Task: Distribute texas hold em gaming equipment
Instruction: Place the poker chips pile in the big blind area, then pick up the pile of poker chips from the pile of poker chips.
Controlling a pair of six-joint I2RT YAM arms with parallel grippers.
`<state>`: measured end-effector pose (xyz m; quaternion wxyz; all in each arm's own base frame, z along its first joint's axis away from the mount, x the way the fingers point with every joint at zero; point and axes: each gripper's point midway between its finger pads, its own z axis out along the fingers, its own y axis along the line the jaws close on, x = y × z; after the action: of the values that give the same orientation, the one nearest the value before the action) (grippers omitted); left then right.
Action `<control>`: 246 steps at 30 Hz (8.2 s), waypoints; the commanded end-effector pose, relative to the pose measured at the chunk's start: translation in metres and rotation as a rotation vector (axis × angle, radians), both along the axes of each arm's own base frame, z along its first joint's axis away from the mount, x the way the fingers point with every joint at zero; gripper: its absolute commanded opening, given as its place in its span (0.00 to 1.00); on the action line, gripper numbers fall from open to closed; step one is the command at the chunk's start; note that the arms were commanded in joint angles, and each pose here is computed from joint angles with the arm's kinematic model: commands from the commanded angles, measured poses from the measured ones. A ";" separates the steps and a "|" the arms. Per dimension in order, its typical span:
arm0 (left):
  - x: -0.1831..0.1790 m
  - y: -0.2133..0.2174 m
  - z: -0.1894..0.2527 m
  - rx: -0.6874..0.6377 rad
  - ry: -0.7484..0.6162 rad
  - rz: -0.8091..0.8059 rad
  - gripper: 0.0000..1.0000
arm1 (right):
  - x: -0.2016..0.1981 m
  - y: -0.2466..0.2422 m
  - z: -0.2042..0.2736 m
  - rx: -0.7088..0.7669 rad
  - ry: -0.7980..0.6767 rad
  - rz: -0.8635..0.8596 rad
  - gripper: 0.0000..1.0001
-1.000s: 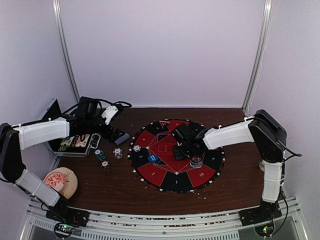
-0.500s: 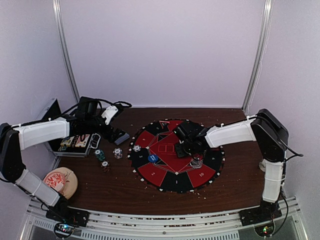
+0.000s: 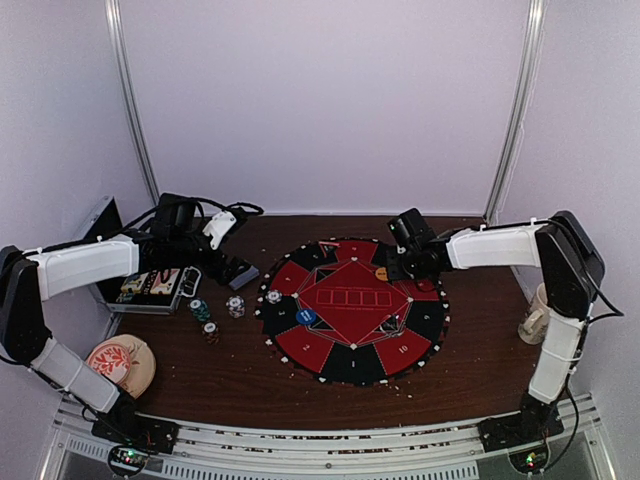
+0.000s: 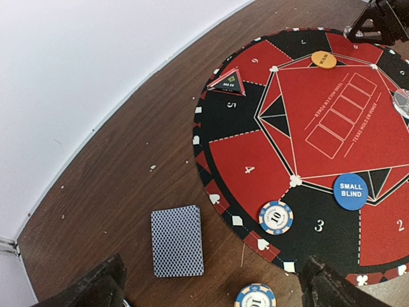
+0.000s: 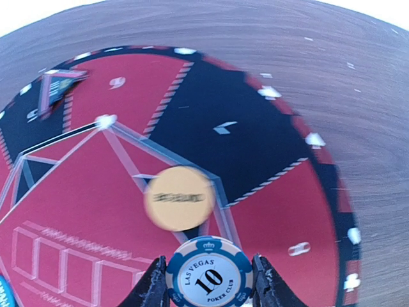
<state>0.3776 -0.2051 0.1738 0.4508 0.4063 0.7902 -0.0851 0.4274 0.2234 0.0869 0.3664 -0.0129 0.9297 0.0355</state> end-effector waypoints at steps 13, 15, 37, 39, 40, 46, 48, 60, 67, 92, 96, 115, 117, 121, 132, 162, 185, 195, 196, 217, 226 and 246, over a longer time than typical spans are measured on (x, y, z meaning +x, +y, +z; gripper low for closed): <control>0.002 0.000 0.013 -0.031 -0.041 0.007 0.98 | 0.019 -0.055 -0.007 0.010 -0.015 -0.150 0.28; 0.003 0.000 0.013 -0.032 -0.040 0.006 0.98 | 0.019 -0.057 -0.009 0.013 -0.015 -0.154 0.28; 0.002 -0.001 0.011 -0.029 -0.036 0.001 0.98 | 0.038 -0.054 -0.038 0.030 0.033 -0.156 0.28; 0.002 -0.001 0.012 -0.032 -0.039 0.001 0.98 | 0.038 -0.053 -0.041 0.029 0.040 -0.153 0.28; 0.002 -0.001 0.012 -0.031 -0.040 0.002 0.98 | 0.039 -0.053 -0.041 0.029 0.041 -0.152 0.28; 0.003 -0.001 0.009 -0.028 -0.034 -0.001 0.98 | 0.038 -0.048 -0.044 0.050 0.051 -0.130 0.28; 0.003 -0.001 0.009 -0.028 -0.034 -0.001 0.98 | 0.038 -0.044 -0.046 0.057 0.058 -0.115 0.28; 0.002 -0.001 0.009 -0.030 -0.035 -0.002 0.98 | 0.040 -0.037 -0.052 0.057 0.073 -0.095 0.28; 0.002 -0.001 0.009 -0.029 -0.035 -0.002 0.98 | 0.041 -0.034 -0.056 0.040 0.078 -0.088 0.28; 0.002 -0.002 0.009 -0.029 -0.033 -0.003 0.98 | 0.041 -0.037 -0.060 -0.022 0.081 -0.099 0.33; 0.002 -0.001 0.010 -0.031 -0.036 -0.001 0.98 | 0.040 -0.036 -0.060 -0.026 0.081 -0.098 0.34; 0.002 -0.001 0.010 -0.030 -0.037 -0.002 0.98 | 0.039 -0.037 -0.056 -0.039 0.076 -0.098 0.51; 0.002 -0.001 0.010 -0.029 -0.036 -0.001 0.98 | 0.039 -0.036 -0.055 -0.039 0.077 -0.097 0.62; 0.002 -0.001 0.011 -0.028 -0.040 -0.001 0.98 | 0.038 -0.031 -0.032 -0.016 0.043 -0.088 0.76; 0.005 0.000 0.006 -0.015 -0.028 0.007 0.98 | 0.007 -0.014 0.067 -0.017 -0.125 -0.053 0.87; 0.010 0.030 -0.079 0.117 0.263 -0.057 0.98 | -0.091 0.057 0.040 -0.133 -0.190 0.198 1.00; -0.014 0.025 -0.116 0.139 0.396 -0.147 0.93 | -0.091 0.057 0.032 -0.161 -0.182 0.195 1.00; -0.015 0.023 -0.120 0.134 0.406 -0.156 0.80 | -0.090 0.055 0.035 -0.164 -0.187 0.188 1.00; -0.016 0.022 -0.121 0.135 0.407 -0.162 0.79 | -0.090 0.055 0.034 -0.164 -0.187 0.188 1.00; -0.025 0.017 -0.129 0.158 0.428 -0.198 0.58 | -0.090 0.055 0.036 -0.163 -0.190 0.183 1.00; -0.028 0.016 -0.129 0.158 0.431 -0.207 0.51 | -0.090 0.054 0.036 -0.163 -0.190 0.182 1.00; -0.029 0.015 -0.104 0.146 0.377 -0.215 0.21 | -0.091 0.050 0.045 -0.153 -0.211 0.166 1.00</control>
<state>0.3446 -0.1846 0.0458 0.2222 0.4865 0.8312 -0.1517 0.3361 0.2795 0.1195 0.4381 -0.1302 0.8894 0.0023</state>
